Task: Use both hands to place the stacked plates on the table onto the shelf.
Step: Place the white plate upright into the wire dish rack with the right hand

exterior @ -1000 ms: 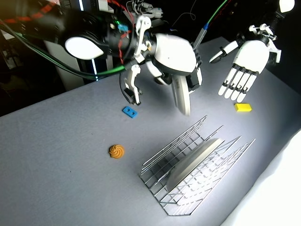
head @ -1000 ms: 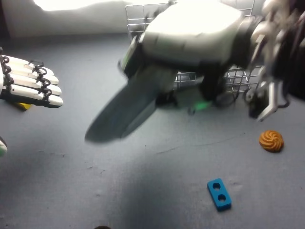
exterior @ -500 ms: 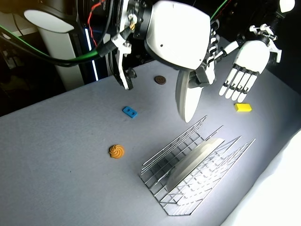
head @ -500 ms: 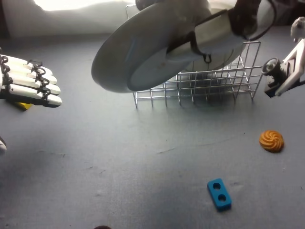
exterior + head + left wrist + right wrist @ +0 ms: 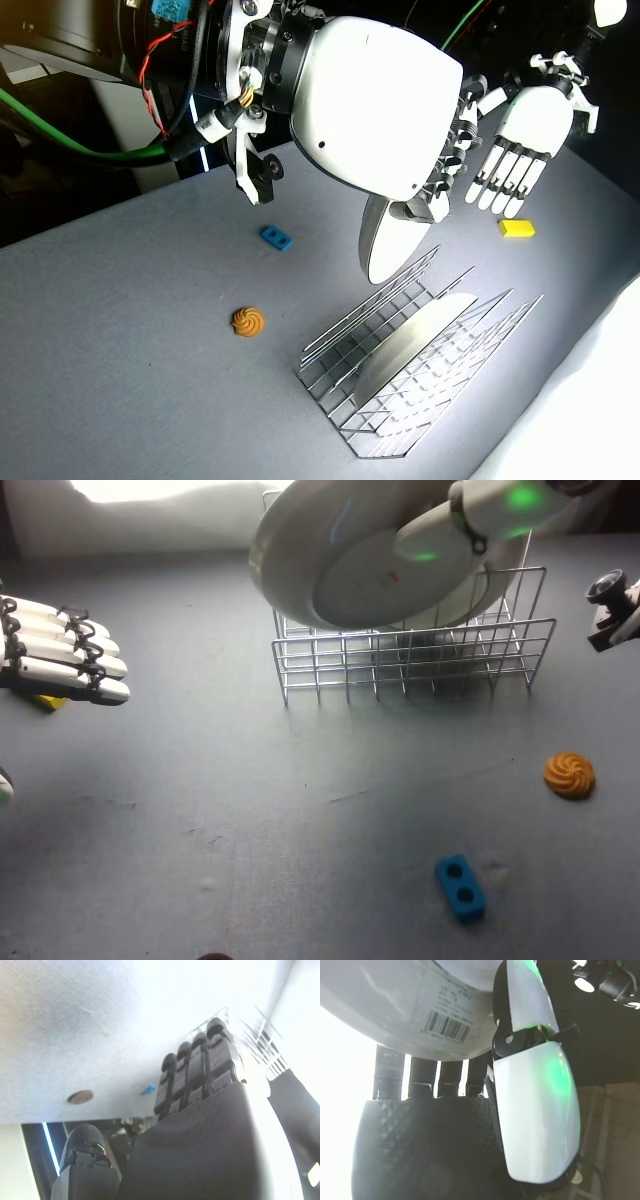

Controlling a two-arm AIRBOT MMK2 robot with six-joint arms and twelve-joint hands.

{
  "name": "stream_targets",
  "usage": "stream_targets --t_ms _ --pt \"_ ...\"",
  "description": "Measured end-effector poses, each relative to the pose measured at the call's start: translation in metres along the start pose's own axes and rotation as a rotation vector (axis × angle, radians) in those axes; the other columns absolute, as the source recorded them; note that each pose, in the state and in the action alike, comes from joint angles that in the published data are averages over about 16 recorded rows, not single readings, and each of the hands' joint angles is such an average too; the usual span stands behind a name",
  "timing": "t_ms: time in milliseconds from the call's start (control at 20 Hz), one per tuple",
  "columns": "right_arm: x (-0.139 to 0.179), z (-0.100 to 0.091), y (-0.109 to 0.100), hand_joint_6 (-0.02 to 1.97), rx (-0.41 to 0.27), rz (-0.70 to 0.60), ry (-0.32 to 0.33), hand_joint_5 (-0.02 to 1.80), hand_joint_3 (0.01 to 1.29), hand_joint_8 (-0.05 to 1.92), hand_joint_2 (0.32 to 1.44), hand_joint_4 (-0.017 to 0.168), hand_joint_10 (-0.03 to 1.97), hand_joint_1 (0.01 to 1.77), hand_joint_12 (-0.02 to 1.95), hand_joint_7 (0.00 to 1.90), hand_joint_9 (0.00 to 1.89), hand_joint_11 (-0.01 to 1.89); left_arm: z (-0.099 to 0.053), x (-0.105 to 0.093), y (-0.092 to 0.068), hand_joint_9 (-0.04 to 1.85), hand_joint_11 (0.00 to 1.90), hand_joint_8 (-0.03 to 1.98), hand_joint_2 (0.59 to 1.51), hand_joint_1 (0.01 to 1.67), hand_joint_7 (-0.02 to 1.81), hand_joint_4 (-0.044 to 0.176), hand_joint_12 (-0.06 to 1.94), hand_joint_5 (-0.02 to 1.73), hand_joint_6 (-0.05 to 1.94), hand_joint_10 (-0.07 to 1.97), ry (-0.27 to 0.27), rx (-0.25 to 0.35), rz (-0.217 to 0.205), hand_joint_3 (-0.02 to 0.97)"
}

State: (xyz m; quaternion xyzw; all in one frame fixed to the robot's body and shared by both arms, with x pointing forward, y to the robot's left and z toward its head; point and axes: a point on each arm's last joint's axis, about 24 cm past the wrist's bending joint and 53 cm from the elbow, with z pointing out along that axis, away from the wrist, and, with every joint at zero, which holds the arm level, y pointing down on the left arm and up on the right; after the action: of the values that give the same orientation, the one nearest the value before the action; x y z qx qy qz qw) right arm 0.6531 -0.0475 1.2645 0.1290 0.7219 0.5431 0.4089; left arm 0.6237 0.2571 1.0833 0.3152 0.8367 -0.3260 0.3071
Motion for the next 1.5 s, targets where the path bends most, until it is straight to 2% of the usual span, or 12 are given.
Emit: stream_targets --t_ms 150,400,550,750,1050,1500 --pt "-0.01 0.0 -0.01 0.98 0.021 0.007 -0.019 0.94 0.01 0.77 1.0 0.003 0.52 1.29 1.07 1.07 1.14 0.93 0.0 0.0 0.0 0.03 0.02 0.0 1.074 0.01 0.04 0.005 0.01 0.06 0.01 -0.05 0.0 0.0 0.0 0.014" --pt "-0.019 0.004 -0.03 0.96 0.059 0.013 -0.036 0.94 0.01 0.74 1.0 -0.003 0.62 1.3 1.07 1.08 1.13 0.94 0.0 0.0 0.0 0.02 0.02 0.01 1.071 0.01 0.03 0.005 0.02 0.06 0.01 -0.05 0.0 0.0 0.0 0.014" --pt "-0.021 0.008 -0.04 0.97 0.077 0.012 -0.042 0.93 0.01 0.75 1.0 -0.004 0.57 1.3 1.09 1.08 1.15 0.94 0.0 0.0 0.0 0.02 0.02 0.0 1.071 0.01 0.04 0.006 0.02 0.06 0.01 -0.05 0.0 0.0 0.0 0.014" --pt "-0.021 0.017 -0.05 0.97 0.093 0.011 -0.046 0.91 0.01 0.78 1.0 -0.006 0.6 1.3 1.11 1.08 1.16 0.94 0.0 0.0 0.0 0.02 0.02 0.0 1.071 0.01 0.04 0.005 0.01 0.06 0.01 -0.05 0.0 0.0 0.0 0.014" --pt "-0.022 0.032 -0.061 0.98 0.108 0.004 -0.055 0.9 0.01 0.8 1.0 -0.004 0.36 1.3 1.11 1.08 1.23 0.95 0.0 0.0 0.0 0.02 0.02 0.0 1.076 0.01 0.04 0.006 0.01 0.06 0.01 -0.05 0.0 0.0 0.0 0.014" --pt "-0.017 0.045 -0.078 0.96 0.13 -0.033 -0.061 0.91 0.01 0.77 1.0 -0.005 0.25 1.29 1.09 1.11 1.27 0.94 0.0 0.0 0.0 0.03 0.02 0.0 1.08 0.01 0.04 0.006 0.01 0.06 0.01 -0.05 -0.001 0.0 0.0 0.014"
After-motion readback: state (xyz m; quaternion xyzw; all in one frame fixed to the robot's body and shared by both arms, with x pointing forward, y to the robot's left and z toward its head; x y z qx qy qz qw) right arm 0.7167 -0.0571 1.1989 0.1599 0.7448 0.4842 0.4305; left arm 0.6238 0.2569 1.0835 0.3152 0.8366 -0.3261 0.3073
